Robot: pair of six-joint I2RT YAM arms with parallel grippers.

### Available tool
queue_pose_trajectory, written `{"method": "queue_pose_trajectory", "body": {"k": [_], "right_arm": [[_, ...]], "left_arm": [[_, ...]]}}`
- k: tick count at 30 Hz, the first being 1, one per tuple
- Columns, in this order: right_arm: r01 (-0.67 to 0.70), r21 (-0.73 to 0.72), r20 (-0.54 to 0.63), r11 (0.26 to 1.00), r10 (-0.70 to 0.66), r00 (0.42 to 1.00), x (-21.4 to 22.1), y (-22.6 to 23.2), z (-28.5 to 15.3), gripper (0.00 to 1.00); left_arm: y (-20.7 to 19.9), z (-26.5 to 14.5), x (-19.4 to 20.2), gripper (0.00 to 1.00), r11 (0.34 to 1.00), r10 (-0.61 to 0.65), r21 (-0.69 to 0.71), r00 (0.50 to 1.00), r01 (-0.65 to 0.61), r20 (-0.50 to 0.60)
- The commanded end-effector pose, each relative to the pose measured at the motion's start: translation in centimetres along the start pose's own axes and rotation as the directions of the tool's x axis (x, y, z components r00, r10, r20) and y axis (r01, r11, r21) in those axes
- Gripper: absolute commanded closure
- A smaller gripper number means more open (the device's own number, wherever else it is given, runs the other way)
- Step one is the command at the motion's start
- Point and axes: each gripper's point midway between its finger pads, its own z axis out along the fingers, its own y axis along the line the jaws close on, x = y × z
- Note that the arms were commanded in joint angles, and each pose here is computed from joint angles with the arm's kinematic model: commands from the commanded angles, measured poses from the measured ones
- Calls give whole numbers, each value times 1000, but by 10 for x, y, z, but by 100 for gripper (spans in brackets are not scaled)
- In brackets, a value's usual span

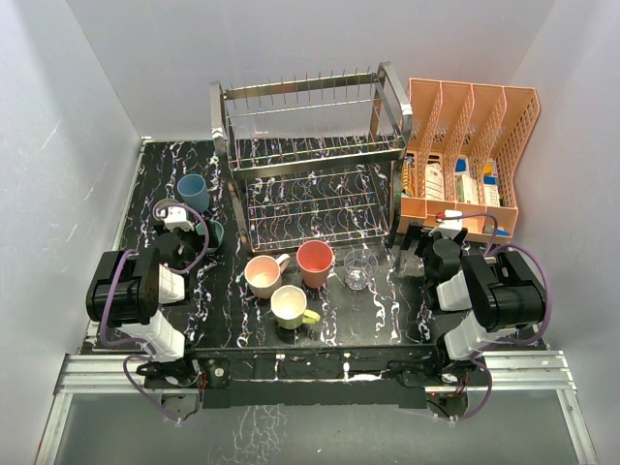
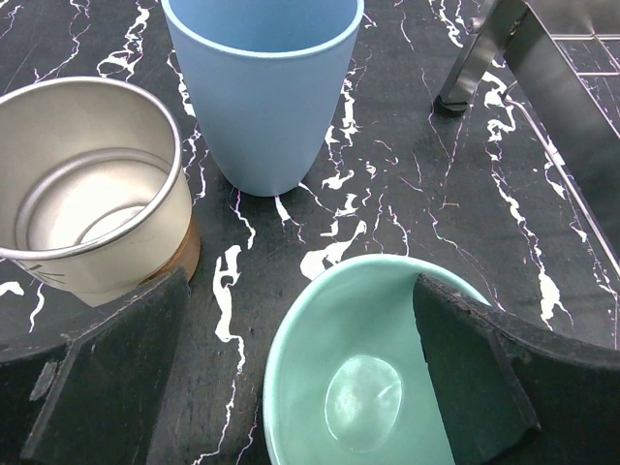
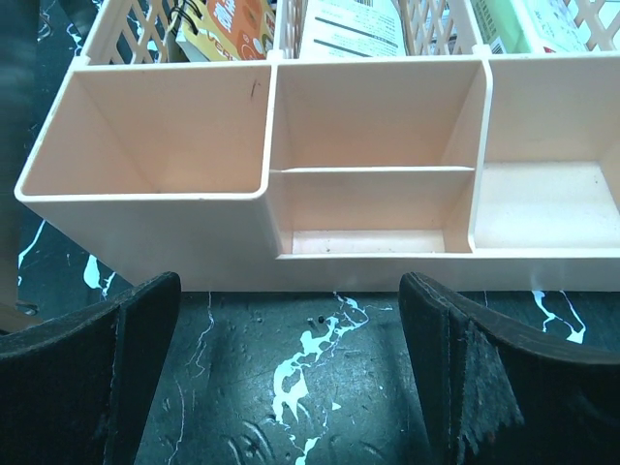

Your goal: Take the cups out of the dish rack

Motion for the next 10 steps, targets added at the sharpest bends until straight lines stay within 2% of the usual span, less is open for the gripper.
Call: {"method": "queue_pose_trajectory", "body": {"k": [1,10], "right_arm": [[1,-8,111,1000,0,994,-31,2,7,2],[0,-8,110,1000,1,994,-30,2,7,2]], "left_arm": [[4,-4,27,3,999,26,-17,995,-28,-95],[5,-3,28,3,999,30,-19,994,-32,-103]]}}
